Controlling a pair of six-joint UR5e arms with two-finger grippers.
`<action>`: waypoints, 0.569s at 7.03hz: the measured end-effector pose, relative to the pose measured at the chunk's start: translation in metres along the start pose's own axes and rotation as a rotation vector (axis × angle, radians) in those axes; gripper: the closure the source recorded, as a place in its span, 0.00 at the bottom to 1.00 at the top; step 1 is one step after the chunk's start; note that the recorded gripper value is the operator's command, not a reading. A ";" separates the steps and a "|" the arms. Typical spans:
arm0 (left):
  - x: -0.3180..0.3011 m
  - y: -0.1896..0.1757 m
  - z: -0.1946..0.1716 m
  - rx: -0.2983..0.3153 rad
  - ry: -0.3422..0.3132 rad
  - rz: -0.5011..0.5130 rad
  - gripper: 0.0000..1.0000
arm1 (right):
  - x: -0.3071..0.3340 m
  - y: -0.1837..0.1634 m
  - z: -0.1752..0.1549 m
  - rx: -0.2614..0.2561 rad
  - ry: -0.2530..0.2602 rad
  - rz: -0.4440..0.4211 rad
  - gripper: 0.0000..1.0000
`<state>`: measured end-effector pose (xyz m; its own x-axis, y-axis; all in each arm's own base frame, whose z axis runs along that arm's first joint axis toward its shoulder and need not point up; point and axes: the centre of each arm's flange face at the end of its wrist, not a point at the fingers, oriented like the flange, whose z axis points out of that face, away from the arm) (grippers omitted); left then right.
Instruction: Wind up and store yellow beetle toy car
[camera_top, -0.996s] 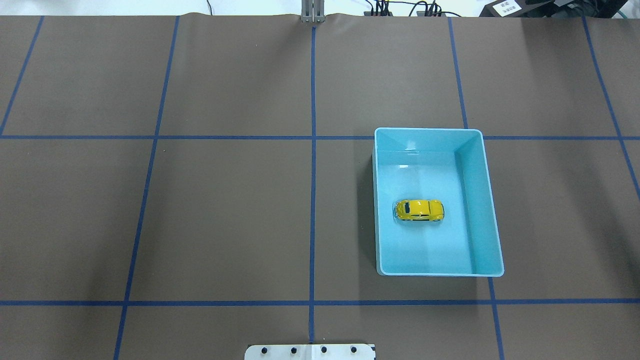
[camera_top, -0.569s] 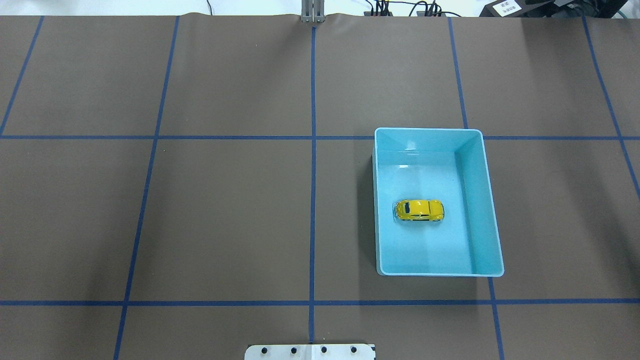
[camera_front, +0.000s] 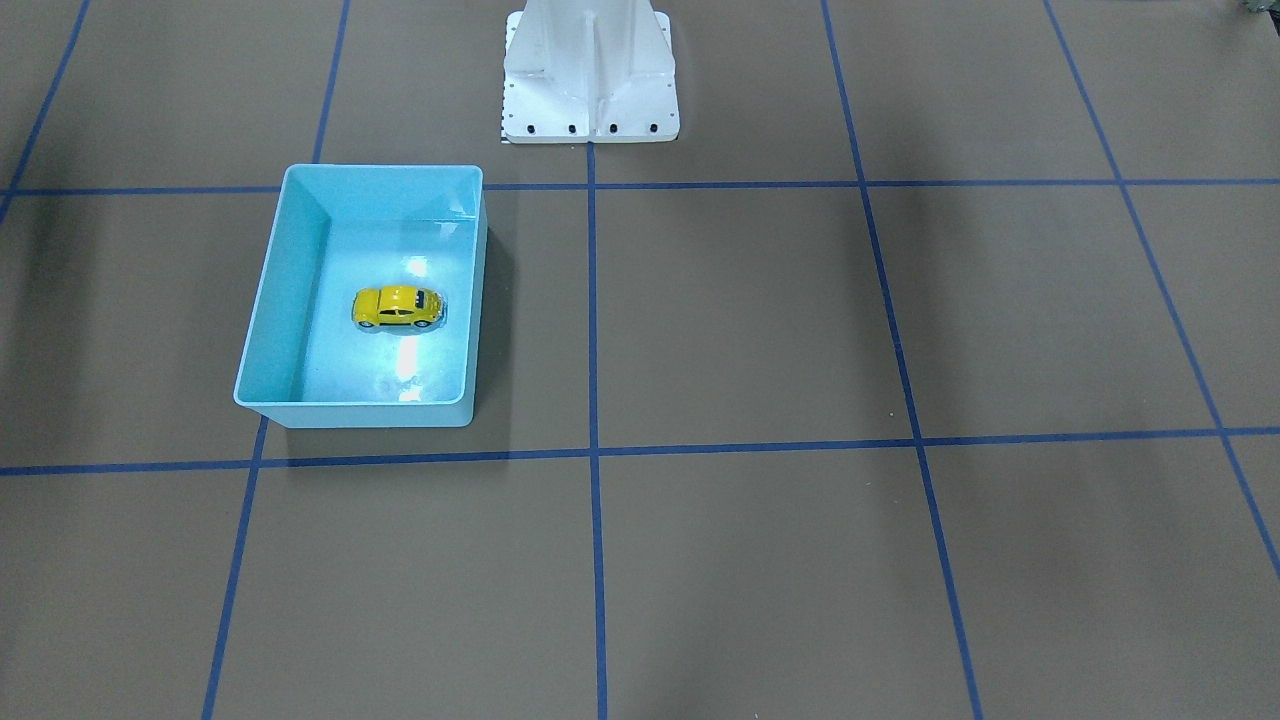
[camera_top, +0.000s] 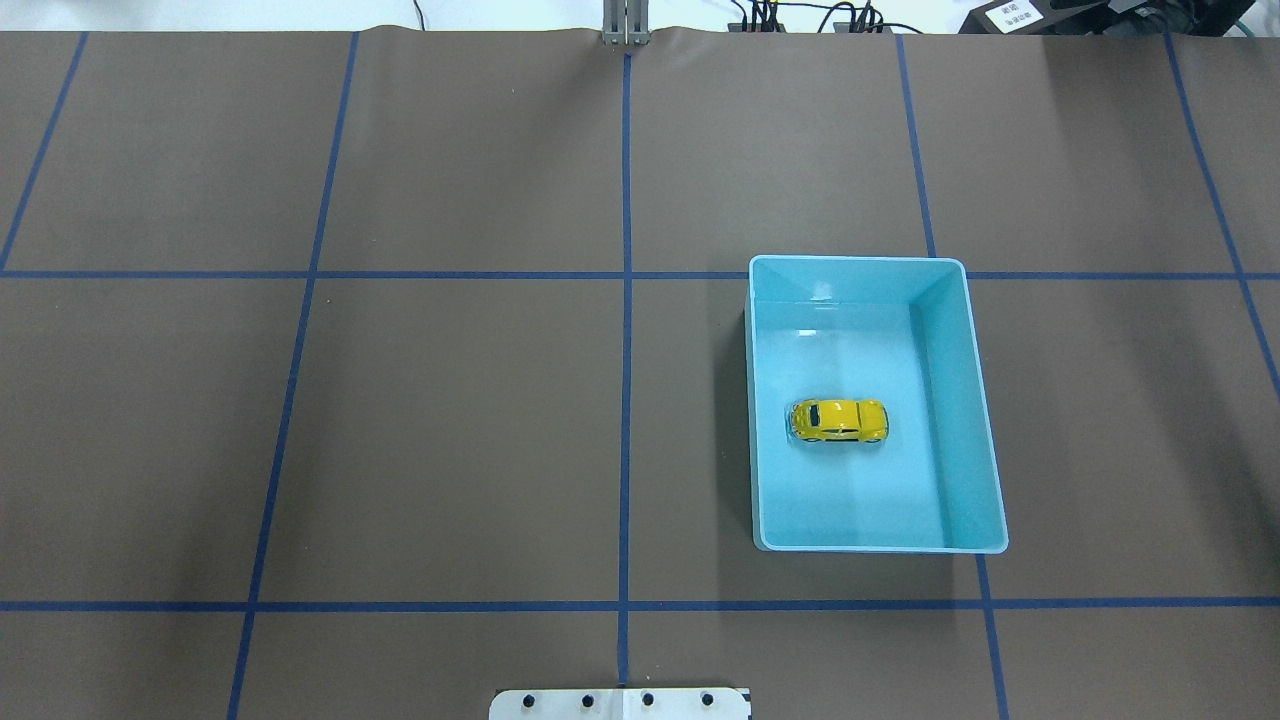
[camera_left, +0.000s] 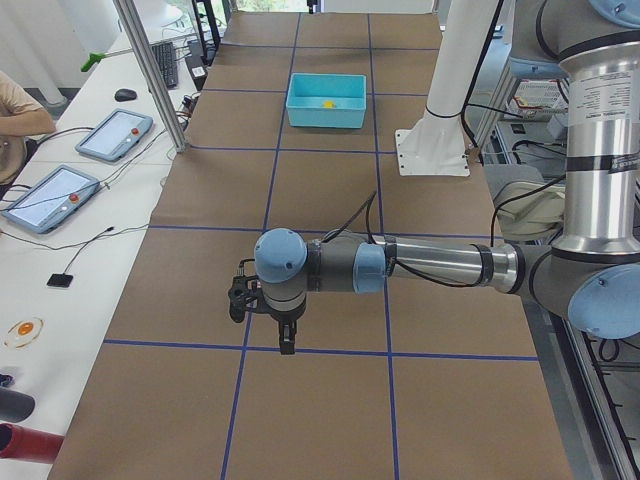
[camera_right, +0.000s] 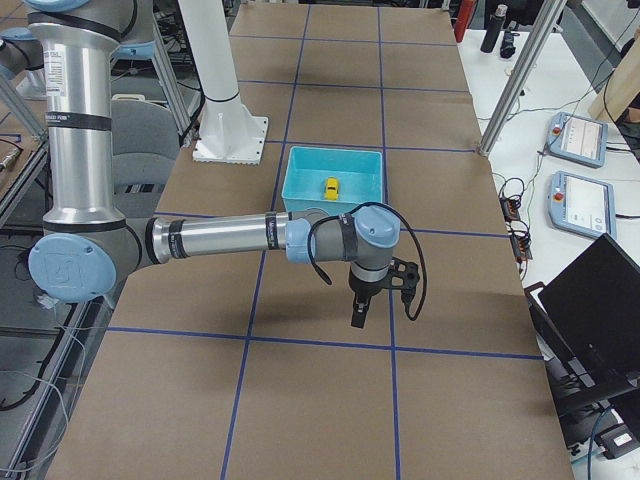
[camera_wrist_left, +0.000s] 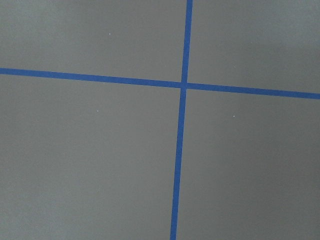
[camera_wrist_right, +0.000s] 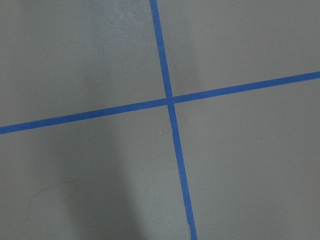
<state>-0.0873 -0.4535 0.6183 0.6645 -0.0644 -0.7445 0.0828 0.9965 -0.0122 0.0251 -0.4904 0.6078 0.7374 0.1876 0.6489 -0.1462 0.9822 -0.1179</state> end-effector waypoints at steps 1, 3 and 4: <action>0.002 0.000 -0.002 0.004 -0.001 0.005 0.00 | 0.000 0.000 0.001 -0.002 -0.002 0.001 0.00; 0.008 0.000 -0.007 0.014 -0.001 0.016 0.00 | 0.000 -0.001 0.001 -0.003 -0.005 0.001 0.00; 0.009 0.000 -0.008 0.016 -0.001 0.018 0.00 | 0.000 -0.001 0.001 -0.003 -0.006 0.001 0.00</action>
<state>-0.0874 -0.4536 0.6063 0.6666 -0.0466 -0.7440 0.0824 0.9965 0.0115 0.0245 -0.4910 0.6087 0.7335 0.1888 0.6529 -0.1450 0.9820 -0.1211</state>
